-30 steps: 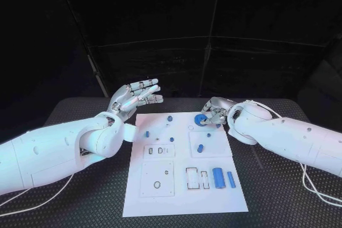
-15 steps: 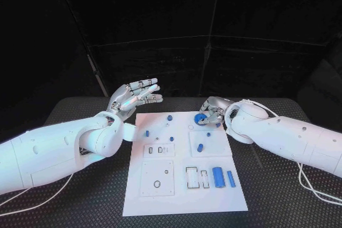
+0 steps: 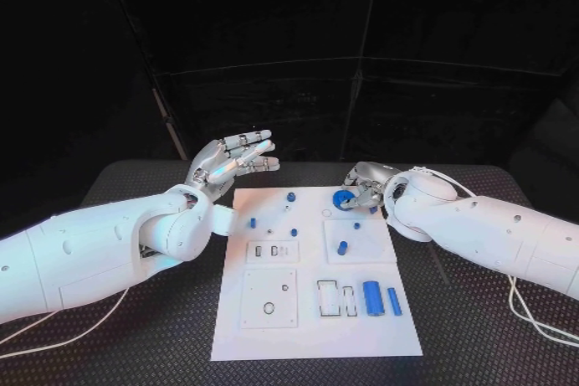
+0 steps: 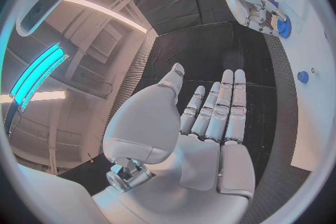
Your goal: Assemble the parts on the task board
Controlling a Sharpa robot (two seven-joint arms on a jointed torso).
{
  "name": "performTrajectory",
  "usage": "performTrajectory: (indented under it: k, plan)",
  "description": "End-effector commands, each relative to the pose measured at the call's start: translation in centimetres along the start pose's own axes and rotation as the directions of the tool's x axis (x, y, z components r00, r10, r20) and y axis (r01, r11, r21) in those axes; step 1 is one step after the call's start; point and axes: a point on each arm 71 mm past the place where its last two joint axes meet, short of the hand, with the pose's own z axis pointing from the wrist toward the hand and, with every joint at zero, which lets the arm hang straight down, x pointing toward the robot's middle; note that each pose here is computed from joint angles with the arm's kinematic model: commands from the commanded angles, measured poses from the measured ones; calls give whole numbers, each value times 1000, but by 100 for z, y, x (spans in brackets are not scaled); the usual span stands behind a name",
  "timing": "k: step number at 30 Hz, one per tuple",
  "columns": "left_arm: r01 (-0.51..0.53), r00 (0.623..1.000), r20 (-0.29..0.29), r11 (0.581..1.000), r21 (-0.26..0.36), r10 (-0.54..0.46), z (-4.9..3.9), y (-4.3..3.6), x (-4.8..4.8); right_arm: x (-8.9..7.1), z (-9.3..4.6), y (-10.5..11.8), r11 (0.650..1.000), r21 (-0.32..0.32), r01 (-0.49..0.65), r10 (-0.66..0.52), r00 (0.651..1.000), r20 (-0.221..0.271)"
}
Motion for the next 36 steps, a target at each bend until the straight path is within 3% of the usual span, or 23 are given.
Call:
performTrajectory:
  k: [1,14,36]
  plan:
    - [9,1000,-12,1000,1,-9,6,-7,9,-11,-5,4,1000,-5,23,-23,1000,-1]
    - [8,1000,-11,1000,-1,-8,8,-4,0,-17,-20,-8,999,-7,33,-33,999,4]
    - [8,1000,-11,1000,-2,-8,10,-1,1,-27,-30,140,993,-69,93,-86,992,97]
